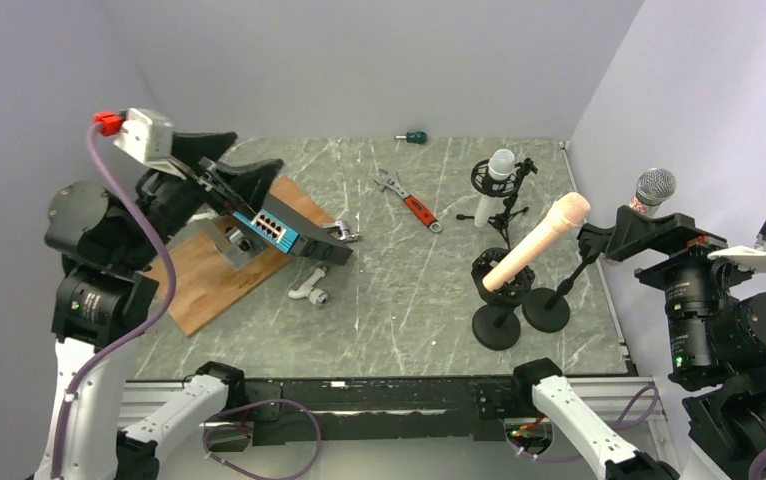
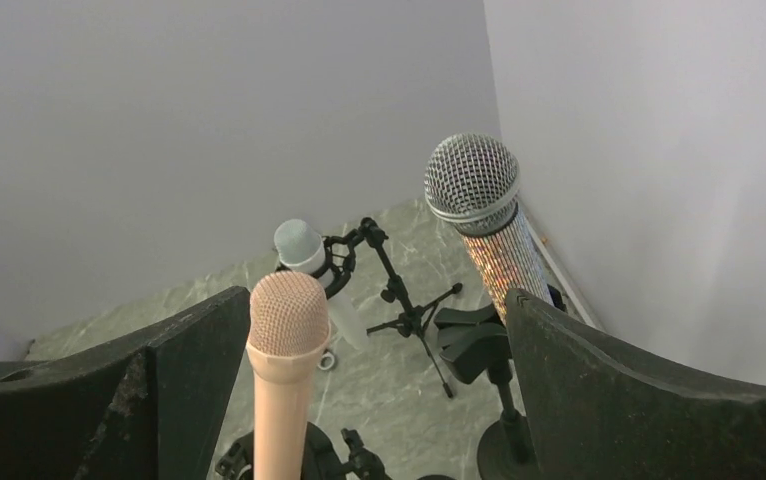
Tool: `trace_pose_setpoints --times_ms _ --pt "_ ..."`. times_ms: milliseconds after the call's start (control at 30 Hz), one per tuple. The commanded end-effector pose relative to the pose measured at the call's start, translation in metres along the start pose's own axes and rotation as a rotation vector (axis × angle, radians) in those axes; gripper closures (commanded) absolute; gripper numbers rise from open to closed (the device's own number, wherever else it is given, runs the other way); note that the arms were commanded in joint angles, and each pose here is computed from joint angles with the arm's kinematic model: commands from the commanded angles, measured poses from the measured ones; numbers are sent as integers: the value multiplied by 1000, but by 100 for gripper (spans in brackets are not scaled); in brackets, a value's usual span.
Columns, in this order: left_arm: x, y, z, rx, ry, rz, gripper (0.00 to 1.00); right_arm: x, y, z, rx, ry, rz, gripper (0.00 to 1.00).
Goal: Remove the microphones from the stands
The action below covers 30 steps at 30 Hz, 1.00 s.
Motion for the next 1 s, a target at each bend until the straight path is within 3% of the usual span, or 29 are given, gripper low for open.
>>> trace_pose_setpoints --times_ms 0,300,633,967 --pt "-30 -13 -16 8 59 -156 1 -11 15 -6 1 8 -3 0" --pt "-97 -40 -51 67 115 -403 1 -5 33 -23 6 -7 125 0" --pt "-206 -70 -84 161 137 -646 1 -1 47 -23 -6 -49 189 0" --pt "-293 -116 -131 301 137 -753 1 0 62 -15 -44 -46 239 0"
Point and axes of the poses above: each gripper's point midway between its finger pads, its own y axis back along the fingers, its own x axis along the line the jaws close on, z = x × y, the point moved 1 cm from there along y, back along the fingers, and after that the axes turned 5 degrees about -y, right-handed, at the moved point
